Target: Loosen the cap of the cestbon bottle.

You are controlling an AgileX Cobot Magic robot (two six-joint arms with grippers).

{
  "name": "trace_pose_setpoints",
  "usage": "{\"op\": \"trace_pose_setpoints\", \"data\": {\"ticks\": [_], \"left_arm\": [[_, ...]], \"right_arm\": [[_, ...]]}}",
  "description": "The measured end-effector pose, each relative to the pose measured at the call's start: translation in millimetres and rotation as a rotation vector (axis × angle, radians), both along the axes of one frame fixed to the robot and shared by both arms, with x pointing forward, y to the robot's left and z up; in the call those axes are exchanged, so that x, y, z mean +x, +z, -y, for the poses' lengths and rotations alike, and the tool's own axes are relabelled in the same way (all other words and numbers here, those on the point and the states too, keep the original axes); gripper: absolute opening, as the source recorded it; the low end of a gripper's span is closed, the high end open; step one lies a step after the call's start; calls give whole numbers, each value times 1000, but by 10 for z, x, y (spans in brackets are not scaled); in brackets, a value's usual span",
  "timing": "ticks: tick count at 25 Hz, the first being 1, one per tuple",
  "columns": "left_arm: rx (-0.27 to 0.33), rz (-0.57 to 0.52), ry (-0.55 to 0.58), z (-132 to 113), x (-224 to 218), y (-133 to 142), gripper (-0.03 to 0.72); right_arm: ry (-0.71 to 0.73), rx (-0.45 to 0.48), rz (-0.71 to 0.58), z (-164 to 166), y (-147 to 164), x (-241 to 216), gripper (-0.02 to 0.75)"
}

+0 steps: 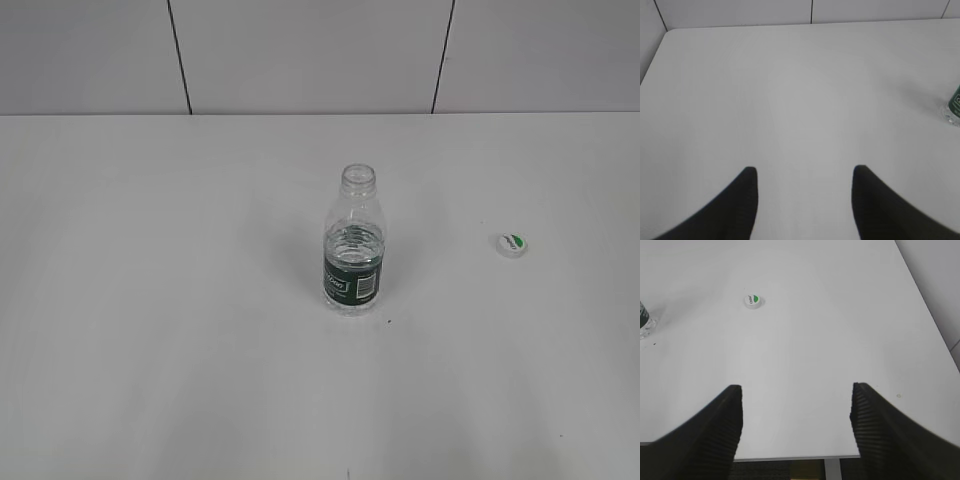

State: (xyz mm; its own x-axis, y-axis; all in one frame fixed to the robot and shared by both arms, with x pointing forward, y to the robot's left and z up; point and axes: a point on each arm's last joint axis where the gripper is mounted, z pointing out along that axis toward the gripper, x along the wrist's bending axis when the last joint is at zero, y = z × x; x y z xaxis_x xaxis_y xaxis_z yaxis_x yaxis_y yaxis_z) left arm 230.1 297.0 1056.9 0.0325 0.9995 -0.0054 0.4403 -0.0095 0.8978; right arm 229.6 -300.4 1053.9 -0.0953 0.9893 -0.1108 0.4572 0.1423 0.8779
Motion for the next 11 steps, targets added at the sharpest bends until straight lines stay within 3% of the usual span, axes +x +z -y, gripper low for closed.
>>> {"op": "trace_pose_setpoints", "data": {"ticks": [11], "left_arm": [[0,0,0,0,0,0,377]], "right_arm": [[0,0,0,0,0,0,517]]}}
